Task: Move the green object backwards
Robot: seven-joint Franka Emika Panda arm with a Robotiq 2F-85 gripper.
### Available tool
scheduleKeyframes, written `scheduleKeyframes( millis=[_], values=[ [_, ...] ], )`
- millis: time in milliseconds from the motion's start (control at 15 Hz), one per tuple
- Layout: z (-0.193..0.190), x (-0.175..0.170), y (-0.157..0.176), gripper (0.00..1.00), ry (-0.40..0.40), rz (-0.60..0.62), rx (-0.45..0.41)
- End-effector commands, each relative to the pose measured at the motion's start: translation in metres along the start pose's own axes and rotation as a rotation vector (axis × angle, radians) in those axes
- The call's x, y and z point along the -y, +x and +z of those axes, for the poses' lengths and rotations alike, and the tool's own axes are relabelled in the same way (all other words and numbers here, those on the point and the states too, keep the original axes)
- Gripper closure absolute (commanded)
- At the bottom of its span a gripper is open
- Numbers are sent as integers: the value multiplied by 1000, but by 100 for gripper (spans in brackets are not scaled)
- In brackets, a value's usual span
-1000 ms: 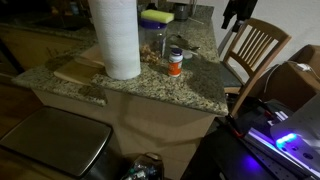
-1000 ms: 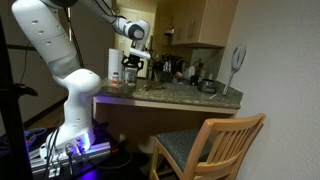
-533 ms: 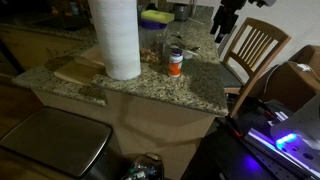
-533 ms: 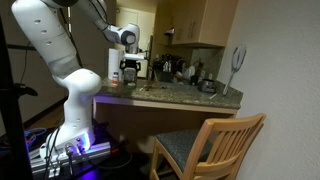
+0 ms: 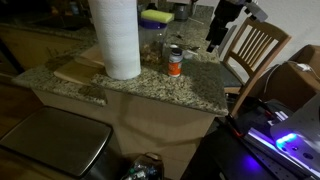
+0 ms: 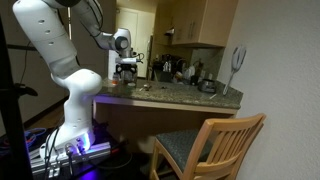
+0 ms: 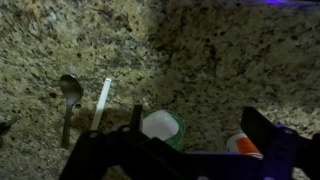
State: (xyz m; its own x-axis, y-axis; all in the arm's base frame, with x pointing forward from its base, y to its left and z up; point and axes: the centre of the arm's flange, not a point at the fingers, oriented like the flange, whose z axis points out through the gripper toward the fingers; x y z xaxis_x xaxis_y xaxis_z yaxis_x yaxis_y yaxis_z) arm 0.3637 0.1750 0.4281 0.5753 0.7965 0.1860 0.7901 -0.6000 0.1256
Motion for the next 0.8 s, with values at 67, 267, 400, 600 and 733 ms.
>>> scheduleKeyframes(
  millis=[67,267,400,600,733],
  values=[
    [21,-14,11,0,43,144,-59],
    [26,-18,7,0,31,228,-99],
    [25,-22,4,0,18,255,-100],
    [19,-23,3,0,21,245,-86],
    [19,-26,2,0,22,252,-87]
  ],
)
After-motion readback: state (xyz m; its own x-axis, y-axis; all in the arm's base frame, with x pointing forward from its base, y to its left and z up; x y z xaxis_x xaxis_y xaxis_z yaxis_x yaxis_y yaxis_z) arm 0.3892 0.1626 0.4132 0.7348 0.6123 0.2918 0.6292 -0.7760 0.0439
